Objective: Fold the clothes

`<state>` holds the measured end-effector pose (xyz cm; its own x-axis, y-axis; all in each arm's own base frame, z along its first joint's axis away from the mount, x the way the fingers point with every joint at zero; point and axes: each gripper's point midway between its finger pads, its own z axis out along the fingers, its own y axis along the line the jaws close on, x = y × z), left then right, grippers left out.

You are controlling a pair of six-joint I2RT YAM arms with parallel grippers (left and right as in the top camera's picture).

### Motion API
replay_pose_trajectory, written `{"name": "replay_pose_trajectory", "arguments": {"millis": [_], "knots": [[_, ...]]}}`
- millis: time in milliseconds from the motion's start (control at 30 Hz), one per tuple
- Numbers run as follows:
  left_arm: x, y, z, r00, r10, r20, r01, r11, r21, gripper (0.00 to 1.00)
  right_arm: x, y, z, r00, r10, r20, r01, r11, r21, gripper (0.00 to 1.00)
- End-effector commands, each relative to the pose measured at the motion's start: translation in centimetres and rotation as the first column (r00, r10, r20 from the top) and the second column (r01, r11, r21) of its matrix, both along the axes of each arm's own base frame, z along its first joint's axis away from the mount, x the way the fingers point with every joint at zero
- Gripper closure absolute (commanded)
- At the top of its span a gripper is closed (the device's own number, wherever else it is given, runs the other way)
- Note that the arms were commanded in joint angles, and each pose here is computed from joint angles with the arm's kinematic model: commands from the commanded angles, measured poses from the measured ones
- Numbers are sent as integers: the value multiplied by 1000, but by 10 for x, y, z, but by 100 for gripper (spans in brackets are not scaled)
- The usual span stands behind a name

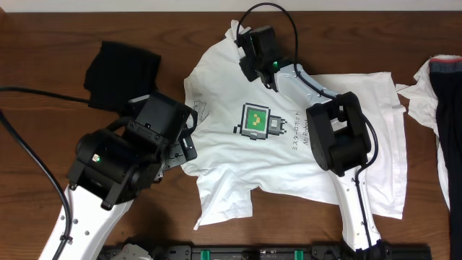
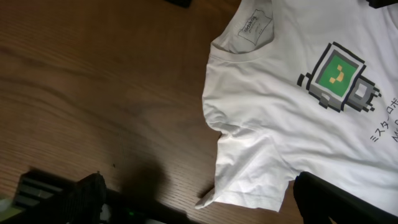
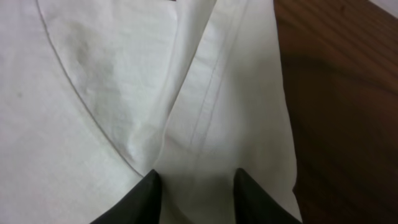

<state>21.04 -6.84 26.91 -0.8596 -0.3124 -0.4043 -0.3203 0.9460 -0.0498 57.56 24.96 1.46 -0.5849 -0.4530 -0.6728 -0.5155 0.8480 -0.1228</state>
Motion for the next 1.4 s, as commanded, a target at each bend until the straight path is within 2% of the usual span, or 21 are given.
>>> {"name": "replay_pose_trajectory", "arguments": {"millis": [0, 67, 133, 167, 400, 667, 1133, 1167, 1200, 1233, 1333, 1367], "knots": [[2, 5, -1, 1000, 17, 4, -17, 1000, 22, 2, -1, -5, -12, 1000, -14, -18, 14, 1000, -11, 70], [2, 5, -1, 1000, 17, 4, -17, 1000, 22, 2, -1, -6, -12, 1000, -15, -18, 15, 1000, -11, 79], [2, 5, -1, 1000, 17, 4, -17, 1000, 22, 2, 0, -7, -12, 1000, -16, -19, 16, 1000, -12, 97], [2, 5, -1, 1000, 17, 4, -17, 1000, 22, 2, 0, -7, -12, 1000, -17, -18, 17, 1000, -11, 99], [2, 5, -1, 1000, 17, 4, -17, 1000, 21, 2, 12, -21, 0, 996, -76, 40, 77, 996, -45, 99], [2, 5, -1, 1000, 17, 4, -17, 1000, 22, 2, 25, -47, 7, 994, -78, 77, 84, 994, -73, 99], [2, 5, -1, 1000, 17, 4, -17, 1000, 22, 2, 70, -109, 38, 955, -190, 226, 196, 980, -6, 99], [2, 5, -1, 1000, 17, 4, -17, 1000, 22, 2, 71, -112, 39, 953, -195, 232, 201, 980, -3, 94], [2, 5, -1, 1000, 17, 4, -17, 1000, 22, 2, 72, -114, 40, 951, -198, 237, 204, 979, -1, 82], [2, 5, -1, 1000, 17, 4, -17, 1000, 21, 2, 73, -117, 41, 949, -202, 241, 208, 978, 1, 64], [2, 5, -1, 1000, 17, 4, -17, 1000, 22, 2, 76, -122, 43, 945, -212, 250, 218, 976, 5, 37], [2, 5, -1, 1000, 17, 4, -17, 1000, 22, 2, 77, -124, 44, 944, -214, 253, 220, 975, 6, 33]]}}
